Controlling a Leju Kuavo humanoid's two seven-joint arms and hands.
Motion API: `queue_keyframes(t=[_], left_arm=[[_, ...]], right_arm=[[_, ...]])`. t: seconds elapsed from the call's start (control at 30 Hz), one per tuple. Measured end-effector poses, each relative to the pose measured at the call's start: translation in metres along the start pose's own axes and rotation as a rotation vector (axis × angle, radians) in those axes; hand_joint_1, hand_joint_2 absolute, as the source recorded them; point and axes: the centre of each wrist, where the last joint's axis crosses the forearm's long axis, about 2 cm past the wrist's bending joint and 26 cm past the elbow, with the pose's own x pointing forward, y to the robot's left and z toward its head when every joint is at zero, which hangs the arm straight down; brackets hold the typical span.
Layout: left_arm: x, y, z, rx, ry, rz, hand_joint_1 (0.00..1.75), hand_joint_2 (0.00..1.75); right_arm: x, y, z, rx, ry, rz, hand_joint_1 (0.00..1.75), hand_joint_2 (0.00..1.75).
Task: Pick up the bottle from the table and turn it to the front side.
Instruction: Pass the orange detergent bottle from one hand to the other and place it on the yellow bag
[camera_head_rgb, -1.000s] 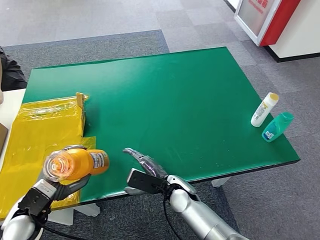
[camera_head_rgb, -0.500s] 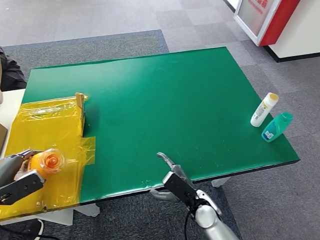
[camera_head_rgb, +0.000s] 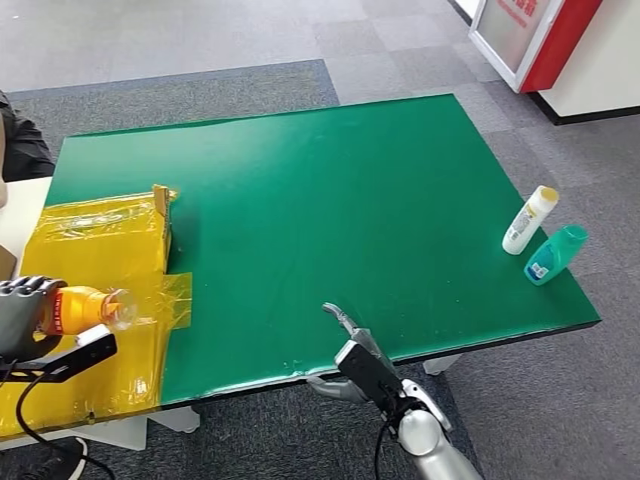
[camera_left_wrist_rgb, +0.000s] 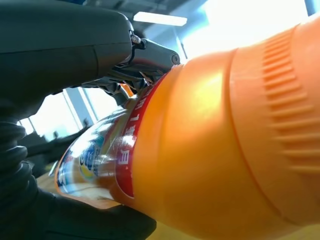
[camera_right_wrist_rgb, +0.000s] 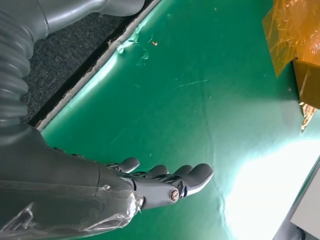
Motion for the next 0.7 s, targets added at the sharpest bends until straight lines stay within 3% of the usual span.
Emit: queue_keyframes(t=[0.43,0.7], left_arm=[[0.071,-0.010,-0.030,0.095,-0.112,0.068,1.75,1.75],[0.121,-0.022,-0.040,0.025,-0.170,0.184,1.75,1.75]], right_arm=[[0.007,0.004,-0.008,0.022,-0.011,0.003,0.00,1.75],[0.011,0.006,-0.012,0.034,-0.005,0.011,0.00,1.75]])
